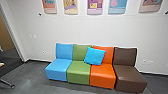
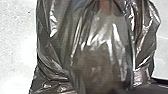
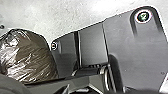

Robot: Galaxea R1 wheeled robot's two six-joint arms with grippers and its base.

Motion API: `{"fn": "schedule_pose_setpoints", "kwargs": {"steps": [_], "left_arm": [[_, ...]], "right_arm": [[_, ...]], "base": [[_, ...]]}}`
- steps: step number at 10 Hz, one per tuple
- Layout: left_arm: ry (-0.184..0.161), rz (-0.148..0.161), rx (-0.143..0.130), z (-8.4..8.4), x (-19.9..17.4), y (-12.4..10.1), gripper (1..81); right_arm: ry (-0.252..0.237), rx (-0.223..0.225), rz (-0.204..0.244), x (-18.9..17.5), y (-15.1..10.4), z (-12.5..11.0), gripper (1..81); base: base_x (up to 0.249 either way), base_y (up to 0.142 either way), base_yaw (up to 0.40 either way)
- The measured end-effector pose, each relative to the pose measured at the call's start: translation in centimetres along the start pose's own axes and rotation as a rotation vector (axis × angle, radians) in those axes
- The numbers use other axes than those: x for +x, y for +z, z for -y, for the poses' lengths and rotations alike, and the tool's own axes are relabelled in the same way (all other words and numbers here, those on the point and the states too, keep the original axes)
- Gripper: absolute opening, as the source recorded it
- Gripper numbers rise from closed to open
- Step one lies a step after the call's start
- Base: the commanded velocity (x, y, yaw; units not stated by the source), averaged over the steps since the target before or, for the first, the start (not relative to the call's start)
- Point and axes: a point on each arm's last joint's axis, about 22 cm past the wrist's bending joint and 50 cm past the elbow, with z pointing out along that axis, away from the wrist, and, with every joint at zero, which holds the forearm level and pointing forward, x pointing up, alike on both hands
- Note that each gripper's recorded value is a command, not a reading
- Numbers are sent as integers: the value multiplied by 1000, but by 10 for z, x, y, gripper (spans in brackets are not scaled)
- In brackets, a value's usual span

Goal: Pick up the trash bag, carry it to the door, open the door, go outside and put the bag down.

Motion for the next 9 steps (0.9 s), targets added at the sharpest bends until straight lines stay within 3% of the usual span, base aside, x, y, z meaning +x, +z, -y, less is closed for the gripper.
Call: {"fn": "schedule_pose_setpoints", "kwargs": {"steps": [1,3,6,9], "left_arm": [[14,18,-1,-2,-5,0,10],[45,24,-7,-10,1,2,10],[47,34,-7,-10,-7,1,10],[71,-33,-8,-14,20,-6,10]], "right_arm": [[17,1,-10,-5,-1,0,811],[50,-7,-18,-21,-5,-6,811],[55,-11,-17,-28,-3,-5,811],[19,3,-77,-2,-4,0,811]], "base": [[0,0,0],[0,0,0],[0,0,0],[0,0,0]]}}
